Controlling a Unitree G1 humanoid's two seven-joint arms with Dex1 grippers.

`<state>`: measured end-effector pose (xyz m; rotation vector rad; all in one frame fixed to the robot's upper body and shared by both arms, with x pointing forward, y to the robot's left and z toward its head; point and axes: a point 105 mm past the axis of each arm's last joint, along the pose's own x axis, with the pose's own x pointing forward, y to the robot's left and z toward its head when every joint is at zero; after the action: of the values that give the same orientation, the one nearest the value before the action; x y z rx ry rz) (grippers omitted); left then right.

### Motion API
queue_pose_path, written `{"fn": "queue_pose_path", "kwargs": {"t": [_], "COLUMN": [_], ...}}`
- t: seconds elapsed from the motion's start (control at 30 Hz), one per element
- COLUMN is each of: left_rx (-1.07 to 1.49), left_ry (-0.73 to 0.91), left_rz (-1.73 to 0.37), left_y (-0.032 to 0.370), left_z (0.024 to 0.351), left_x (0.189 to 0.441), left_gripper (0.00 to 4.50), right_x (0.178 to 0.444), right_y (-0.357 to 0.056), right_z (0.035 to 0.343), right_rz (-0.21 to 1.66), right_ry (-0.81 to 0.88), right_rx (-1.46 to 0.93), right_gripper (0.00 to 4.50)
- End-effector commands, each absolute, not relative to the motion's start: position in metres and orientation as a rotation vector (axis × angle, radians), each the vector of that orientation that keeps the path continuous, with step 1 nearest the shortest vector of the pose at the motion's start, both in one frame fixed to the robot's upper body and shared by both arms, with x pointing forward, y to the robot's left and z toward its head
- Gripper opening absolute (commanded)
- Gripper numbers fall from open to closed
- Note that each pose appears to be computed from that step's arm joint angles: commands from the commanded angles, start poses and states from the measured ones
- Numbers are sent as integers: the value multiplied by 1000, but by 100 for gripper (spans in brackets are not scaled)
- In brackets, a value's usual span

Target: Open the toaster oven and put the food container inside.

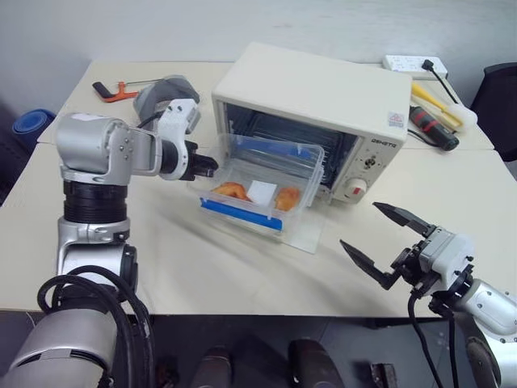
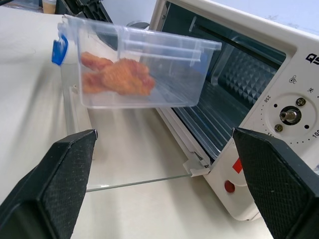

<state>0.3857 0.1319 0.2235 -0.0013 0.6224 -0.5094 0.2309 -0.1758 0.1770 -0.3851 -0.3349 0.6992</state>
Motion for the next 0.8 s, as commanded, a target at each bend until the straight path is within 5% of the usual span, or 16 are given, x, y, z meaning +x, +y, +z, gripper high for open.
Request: {"fn": "queue_pose_path", "kwargs": {"t": [0.03,0.17,0.37,0.47,0.63,0.8], "left_rx": [15,-53,-86,-28,281,376], "left_ry": [553,516,398,365,352,320], "left_rz": [-497,-564,-715,-799,-910,-1233], "left_y": [133,121,136,161,217,211], "left_z": [238,247,266,262,221,173], "left_x": [388,385,370,357,342,305], "left_gripper": [135,245,245,248,137,1], "right_x": [224,223,216,210,209,223], "right_y": [-172,-170,-153,-144,-117,-90], "right_z": [190,190,191,180,158,130], "right_rz": [679,680,815,912,1013,1056], "right_ry": [-393,-390,-313,-193,-68,-5], "right_rx": [-400,-397,-323,-299,-326,-353], "right_gripper": [450,450,450,386,224,70]}}
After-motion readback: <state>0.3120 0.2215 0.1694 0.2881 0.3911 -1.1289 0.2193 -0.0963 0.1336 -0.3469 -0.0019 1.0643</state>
